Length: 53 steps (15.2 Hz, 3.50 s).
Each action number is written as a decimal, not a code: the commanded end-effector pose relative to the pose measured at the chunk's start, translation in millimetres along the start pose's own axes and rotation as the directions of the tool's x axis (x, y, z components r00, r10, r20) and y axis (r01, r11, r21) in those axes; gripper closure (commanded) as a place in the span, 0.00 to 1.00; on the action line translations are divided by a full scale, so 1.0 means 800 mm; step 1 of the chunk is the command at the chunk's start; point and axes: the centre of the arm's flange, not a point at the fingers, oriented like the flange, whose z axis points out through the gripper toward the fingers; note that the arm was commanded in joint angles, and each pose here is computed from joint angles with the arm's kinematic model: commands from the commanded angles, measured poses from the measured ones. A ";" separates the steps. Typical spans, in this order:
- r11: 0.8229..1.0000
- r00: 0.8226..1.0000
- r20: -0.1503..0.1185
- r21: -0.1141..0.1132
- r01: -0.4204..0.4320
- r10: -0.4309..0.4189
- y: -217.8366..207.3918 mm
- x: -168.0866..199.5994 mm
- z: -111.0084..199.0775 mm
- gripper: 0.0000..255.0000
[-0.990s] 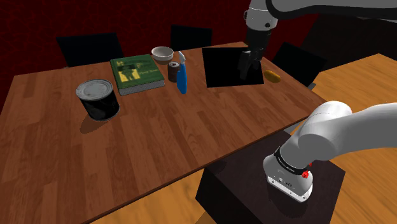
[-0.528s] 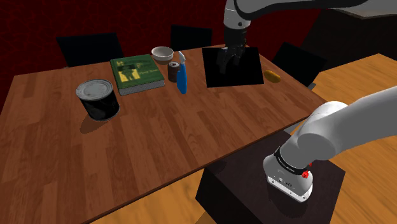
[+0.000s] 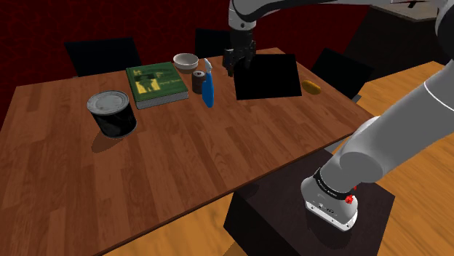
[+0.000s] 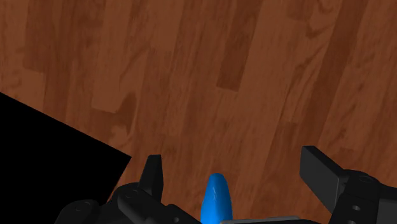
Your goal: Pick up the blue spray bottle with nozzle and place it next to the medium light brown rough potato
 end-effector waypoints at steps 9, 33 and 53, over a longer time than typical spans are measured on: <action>0.998 0.998 -0.031 -0.008 -0.064 0.063 -0.008 0.160 0.020 0.00; 0.997 0.996 -0.040 -0.010 -0.082 0.082 -0.007 0.209 0.075 1.00; 0.997 0.996 -0.040 -0.010 -0.082 0.082 -0.002 0.202 -0.024 1.00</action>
